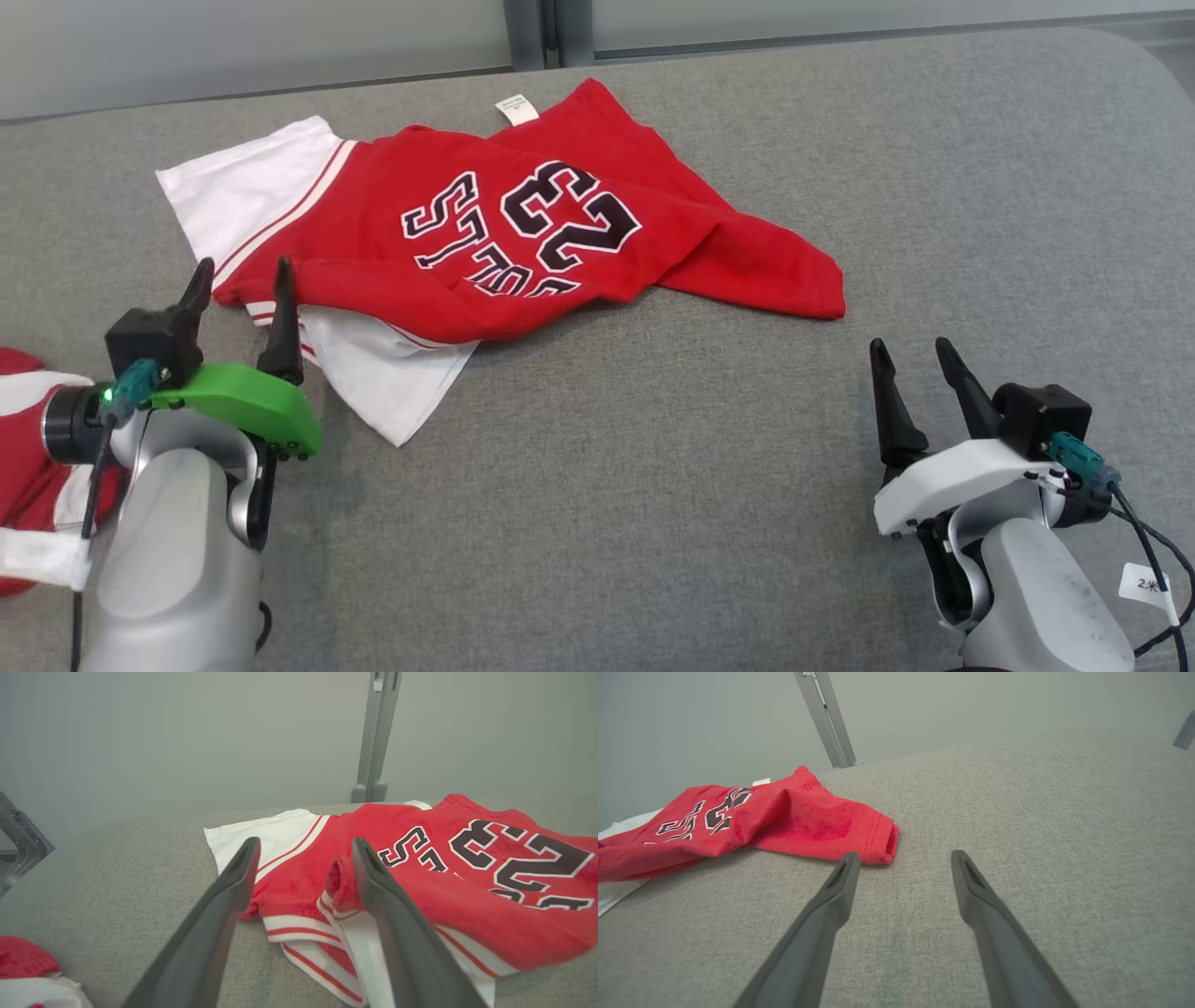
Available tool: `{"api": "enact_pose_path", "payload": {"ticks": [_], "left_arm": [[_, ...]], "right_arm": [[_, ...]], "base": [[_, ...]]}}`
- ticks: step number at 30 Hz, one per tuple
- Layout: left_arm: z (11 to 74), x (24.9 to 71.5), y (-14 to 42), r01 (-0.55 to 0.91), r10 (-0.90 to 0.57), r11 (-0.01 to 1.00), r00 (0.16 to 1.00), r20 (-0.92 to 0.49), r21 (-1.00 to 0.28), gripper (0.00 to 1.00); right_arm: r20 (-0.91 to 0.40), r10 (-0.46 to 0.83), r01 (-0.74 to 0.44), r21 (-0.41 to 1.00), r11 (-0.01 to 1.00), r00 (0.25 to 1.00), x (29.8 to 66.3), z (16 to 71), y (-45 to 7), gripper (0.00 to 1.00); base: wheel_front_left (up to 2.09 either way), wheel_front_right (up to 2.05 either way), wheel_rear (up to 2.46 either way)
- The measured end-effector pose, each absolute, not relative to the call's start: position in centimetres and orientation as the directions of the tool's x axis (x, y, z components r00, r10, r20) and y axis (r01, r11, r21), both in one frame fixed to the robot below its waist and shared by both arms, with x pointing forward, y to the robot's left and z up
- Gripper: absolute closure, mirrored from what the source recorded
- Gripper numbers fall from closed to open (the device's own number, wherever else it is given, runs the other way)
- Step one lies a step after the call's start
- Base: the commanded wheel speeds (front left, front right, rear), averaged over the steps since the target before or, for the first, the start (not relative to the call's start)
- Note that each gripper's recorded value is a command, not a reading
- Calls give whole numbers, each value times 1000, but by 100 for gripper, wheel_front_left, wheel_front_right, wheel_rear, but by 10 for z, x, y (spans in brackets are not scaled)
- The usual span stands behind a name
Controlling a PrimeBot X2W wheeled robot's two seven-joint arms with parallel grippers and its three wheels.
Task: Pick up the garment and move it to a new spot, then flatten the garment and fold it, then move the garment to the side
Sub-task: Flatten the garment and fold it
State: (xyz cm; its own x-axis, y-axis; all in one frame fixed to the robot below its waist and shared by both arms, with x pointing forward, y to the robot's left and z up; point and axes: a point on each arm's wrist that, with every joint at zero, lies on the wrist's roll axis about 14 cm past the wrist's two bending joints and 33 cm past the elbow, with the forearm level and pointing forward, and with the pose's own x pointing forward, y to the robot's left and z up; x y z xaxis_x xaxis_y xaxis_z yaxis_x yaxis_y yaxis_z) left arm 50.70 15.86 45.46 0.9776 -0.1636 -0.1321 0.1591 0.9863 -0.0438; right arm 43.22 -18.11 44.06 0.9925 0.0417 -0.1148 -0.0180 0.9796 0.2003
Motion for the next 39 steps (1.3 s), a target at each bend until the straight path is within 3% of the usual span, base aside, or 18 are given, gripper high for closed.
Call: {"api": "enact_pose_path", "payload": {"ticks": [4,13,28,29,30,31,39], "left_arm": [[463,488,172,104,-111,991,990,-85,-80,0],[419,421,167,69,-97,988,974,-203,-142,0],[380,423,102,153,-251,939,918,-308,-308,0],[377,422,99,153,-256,936,913,-316,-316,4],[375,422,97,156,-263,934,909,-324,-320,71],[374,423,95,160,-268,933,906,-327,-321,100],[375,419,103,146,-249,940,911,-329,-308,100]], "right_arm": [[-115,59,-33,211,977,992,432,440,-174,0],[-91,131,-109,217,970,987,435,449,-147,0],[-111,42,-23,166,986,993,428,443,-185,0],[-113,38,-19,163,986,993,427,442,-186,0],[-115,34,-15,162,987,993,427,441,-187,0],[-117,31,-12,161,987,993,426,441,-189,0],[-111,43,-24,166,986,993,430,442,-184,0]], "base": [[0,0,0],[0,0,0],[0,0,0],[0,0,0],[0,0,0],[0,0,0],[0,0,0]]}}
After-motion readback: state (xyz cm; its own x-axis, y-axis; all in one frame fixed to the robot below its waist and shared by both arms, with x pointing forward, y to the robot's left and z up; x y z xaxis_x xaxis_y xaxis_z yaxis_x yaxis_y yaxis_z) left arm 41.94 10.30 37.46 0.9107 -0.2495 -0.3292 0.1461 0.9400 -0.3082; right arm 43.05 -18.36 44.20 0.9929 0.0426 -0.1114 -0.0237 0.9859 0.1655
